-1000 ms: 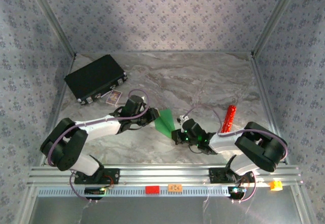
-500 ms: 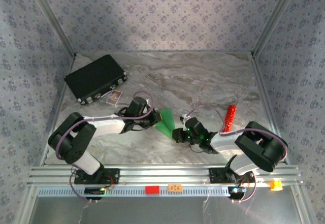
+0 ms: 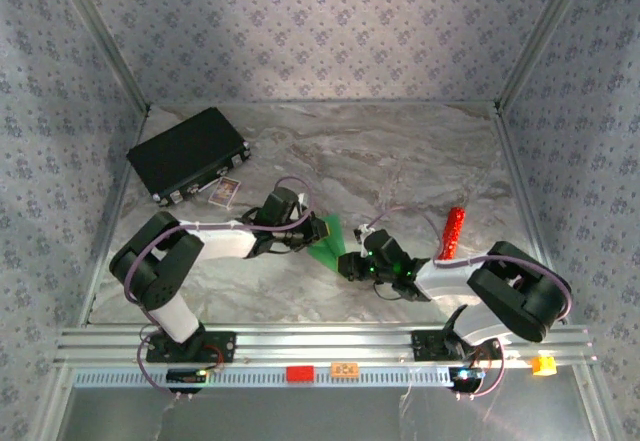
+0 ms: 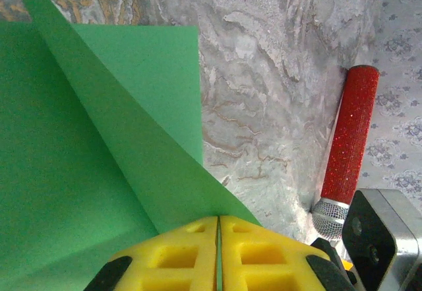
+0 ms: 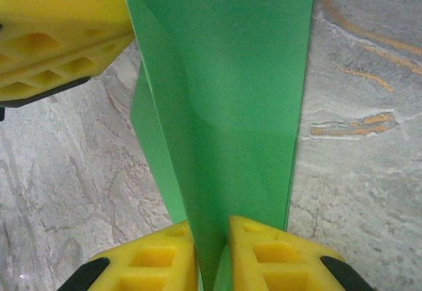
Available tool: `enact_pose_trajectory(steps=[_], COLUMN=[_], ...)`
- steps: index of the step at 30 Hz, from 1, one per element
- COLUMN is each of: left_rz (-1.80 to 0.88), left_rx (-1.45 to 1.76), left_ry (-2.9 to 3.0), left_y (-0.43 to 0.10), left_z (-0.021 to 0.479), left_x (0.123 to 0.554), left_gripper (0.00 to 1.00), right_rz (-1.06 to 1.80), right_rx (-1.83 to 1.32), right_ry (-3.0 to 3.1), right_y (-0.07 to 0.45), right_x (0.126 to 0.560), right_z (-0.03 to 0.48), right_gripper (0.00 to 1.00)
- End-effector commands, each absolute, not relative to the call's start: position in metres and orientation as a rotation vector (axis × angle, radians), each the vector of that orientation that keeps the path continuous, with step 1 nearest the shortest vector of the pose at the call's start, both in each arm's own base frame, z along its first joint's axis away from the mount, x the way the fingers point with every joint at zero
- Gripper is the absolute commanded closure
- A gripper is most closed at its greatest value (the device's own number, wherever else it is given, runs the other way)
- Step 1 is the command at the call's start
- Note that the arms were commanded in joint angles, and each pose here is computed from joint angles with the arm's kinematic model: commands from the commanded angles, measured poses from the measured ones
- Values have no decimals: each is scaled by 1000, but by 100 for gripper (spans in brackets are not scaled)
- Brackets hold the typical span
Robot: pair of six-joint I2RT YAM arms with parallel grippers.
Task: Fold a paper plane with a square sheet of paper (pick it up from the middle)
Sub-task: Fourth fold the wing at the center of the table.
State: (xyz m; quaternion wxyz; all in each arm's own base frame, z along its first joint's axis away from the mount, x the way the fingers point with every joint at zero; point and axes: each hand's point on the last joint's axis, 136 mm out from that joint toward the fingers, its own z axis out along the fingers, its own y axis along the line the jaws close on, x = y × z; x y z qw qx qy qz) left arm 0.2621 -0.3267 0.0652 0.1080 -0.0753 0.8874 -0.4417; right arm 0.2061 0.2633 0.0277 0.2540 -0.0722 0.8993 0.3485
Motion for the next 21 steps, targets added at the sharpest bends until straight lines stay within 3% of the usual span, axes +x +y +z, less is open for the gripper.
enact_pose_trajectory(steps=[1,9,21], left_rz=[-1342,-1335,-1307], left_rx=[-192,-191,-199], left_ry=[2587,2592,2576], left_y=[-335,-335,-329], left_z=[74,74,78], left_x=[264,264,264], left_gripper=[91,91,88], right_rz=[916,923,958], right_rx=[-223,-234,-198], right_ry=[2479,2492,2509], right_y=[262,266,262], right_x=[205,205,203], right_z=[28,31,25], right_gripper=[81,79,88])
